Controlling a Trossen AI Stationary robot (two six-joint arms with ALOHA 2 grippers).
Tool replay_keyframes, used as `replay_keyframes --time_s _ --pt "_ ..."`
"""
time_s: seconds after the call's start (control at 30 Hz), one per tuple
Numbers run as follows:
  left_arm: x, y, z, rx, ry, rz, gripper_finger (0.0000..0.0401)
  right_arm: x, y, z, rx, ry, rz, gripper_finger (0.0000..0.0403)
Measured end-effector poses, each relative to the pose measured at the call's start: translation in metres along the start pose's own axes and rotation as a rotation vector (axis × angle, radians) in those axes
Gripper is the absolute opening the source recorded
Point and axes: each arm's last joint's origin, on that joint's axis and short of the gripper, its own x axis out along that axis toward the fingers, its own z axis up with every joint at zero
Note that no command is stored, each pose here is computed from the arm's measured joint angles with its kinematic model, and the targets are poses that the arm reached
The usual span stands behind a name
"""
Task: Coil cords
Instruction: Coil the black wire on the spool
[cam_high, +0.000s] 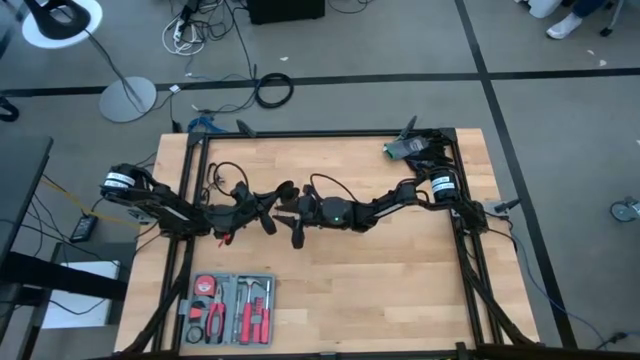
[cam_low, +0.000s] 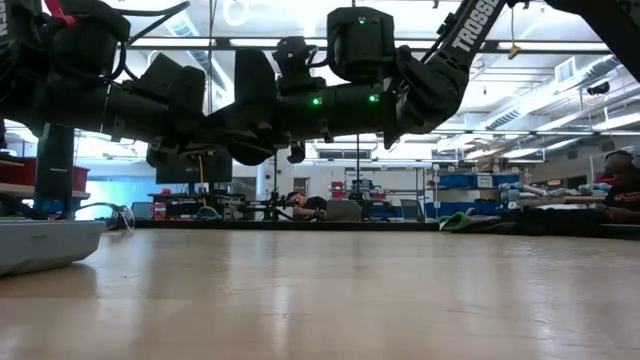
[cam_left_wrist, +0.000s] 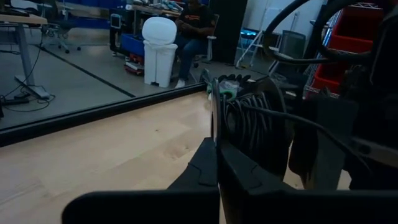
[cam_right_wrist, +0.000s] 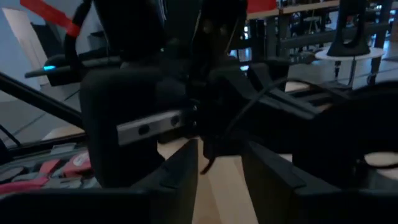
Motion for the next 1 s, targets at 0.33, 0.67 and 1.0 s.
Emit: replay_keyframes --time_s 0.33,0.67,1.0 --pt "0.0 -0.002 0.007 -0.064 -0.058 -0.027 0.0 -0.001 -0.003 -0.014 -0.008 0.137 -0.048 0.0005" --pt "-0.001 -0.004 0.01 -0.138 -0.066 -0.092 0.0 -0.009 -0.012 -0.017 -0.091 0.311 -0.274 0.0002" --pt "-0.005 0.005 -0.004 -0.133 0.026 -0.057 0.0 -0.032 -0.014 0.009 -0.211 0.524 -0.398 0.0001"
